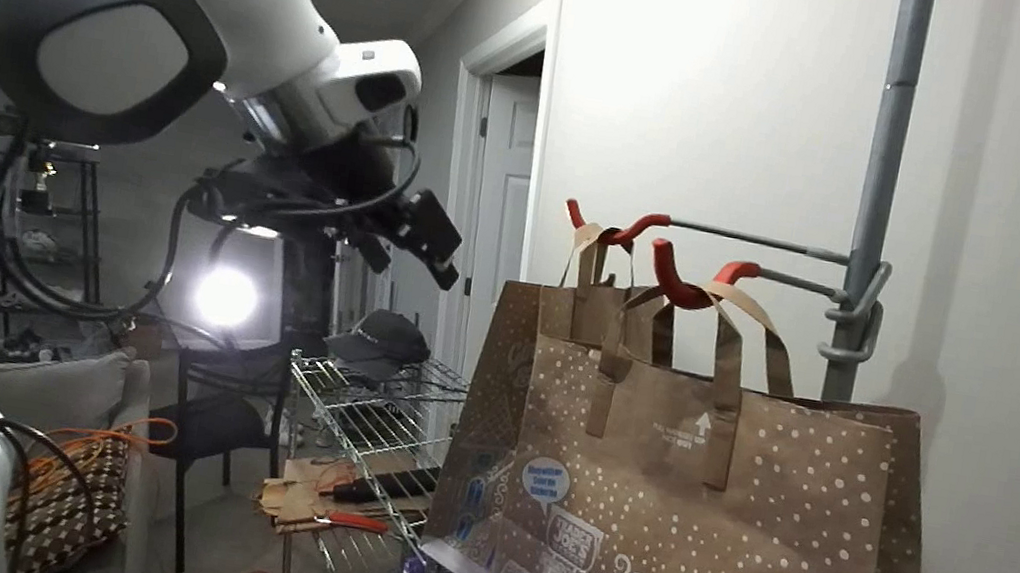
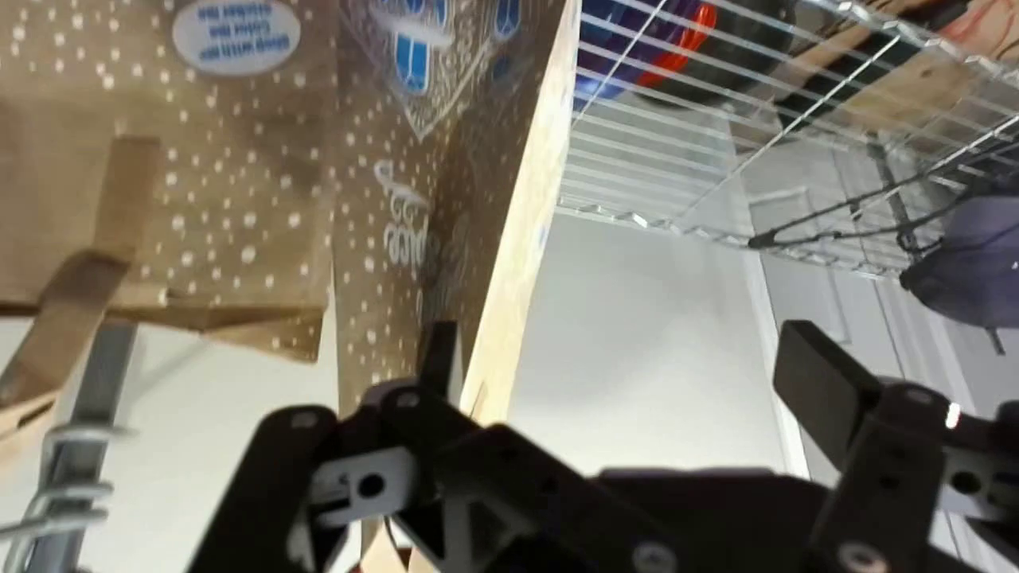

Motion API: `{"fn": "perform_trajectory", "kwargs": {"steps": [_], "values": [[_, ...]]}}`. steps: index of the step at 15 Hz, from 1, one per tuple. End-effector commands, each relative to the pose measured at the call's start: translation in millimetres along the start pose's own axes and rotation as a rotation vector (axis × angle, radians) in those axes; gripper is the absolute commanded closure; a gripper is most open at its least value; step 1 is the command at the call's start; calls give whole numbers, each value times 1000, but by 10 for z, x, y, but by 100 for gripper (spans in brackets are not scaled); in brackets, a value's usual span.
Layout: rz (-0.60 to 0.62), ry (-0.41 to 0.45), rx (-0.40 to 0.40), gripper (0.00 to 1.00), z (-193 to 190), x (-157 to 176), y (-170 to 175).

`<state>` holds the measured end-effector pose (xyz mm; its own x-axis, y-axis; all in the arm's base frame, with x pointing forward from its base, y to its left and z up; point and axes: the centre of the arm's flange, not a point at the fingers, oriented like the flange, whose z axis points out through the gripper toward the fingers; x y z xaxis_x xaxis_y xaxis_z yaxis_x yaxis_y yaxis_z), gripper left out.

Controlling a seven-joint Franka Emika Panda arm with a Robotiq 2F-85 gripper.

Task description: Take the bags off of the hanger

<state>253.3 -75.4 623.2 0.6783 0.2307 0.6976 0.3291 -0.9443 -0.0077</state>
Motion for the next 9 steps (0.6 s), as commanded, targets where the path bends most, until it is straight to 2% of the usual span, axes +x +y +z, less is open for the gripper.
{"fn": "perform_trajectory", "kwargs": {"steps": [1,6,9], "values": [[-14,171,-7,0,158,189,130],[53,340,-9,0,335,484,585],[49,358,12,0,422,575,675]]}}
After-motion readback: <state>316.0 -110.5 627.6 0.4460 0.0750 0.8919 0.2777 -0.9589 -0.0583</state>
